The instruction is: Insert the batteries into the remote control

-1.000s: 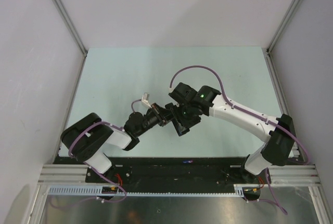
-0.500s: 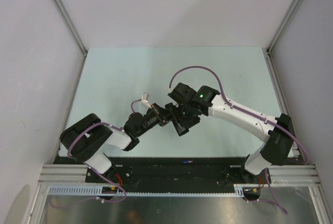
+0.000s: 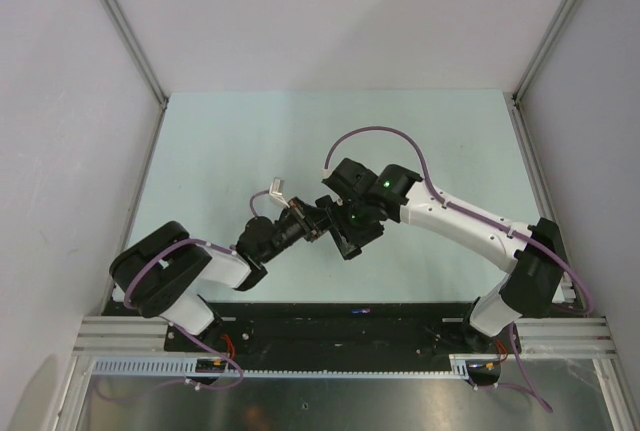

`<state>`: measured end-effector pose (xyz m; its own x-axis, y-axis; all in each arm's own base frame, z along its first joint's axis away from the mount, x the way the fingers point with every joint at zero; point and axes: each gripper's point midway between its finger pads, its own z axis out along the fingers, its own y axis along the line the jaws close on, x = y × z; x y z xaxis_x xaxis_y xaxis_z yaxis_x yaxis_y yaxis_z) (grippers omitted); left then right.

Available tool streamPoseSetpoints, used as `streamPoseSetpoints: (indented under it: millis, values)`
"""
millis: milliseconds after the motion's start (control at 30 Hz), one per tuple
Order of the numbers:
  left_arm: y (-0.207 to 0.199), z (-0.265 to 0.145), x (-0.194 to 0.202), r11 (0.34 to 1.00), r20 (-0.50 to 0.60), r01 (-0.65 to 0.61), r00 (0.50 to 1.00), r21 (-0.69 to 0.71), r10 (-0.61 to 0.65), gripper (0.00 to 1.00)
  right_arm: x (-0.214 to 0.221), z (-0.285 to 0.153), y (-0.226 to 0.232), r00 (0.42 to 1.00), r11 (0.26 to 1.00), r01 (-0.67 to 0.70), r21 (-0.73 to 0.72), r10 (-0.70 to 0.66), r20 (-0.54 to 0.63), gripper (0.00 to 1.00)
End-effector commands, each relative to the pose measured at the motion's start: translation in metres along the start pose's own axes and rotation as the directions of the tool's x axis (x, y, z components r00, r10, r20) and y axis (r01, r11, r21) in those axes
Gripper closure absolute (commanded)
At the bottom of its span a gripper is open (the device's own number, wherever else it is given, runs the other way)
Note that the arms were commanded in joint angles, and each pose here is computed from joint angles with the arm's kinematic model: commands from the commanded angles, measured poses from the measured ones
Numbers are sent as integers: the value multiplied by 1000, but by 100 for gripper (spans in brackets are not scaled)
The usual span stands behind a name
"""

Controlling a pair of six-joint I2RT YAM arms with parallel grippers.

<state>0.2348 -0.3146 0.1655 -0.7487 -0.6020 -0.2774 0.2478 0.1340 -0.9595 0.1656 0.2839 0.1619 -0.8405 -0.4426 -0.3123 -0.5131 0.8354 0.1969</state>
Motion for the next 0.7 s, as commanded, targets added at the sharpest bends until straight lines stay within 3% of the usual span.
streamPoseSetpoints:
  millis: [0, 667]
  values:
    - [-101, -20, -19, 917, 107, -86, 993, 389, 48, 100, -19, -8, -1, 998, 1000, -3, 1, 3, 61, 100]
    - [-109, -21, -15, 909, 88, -71, 995, 411, 38, 100, -29, -6, -4, 997, 1000, -11, 10, 10, 81, 100]
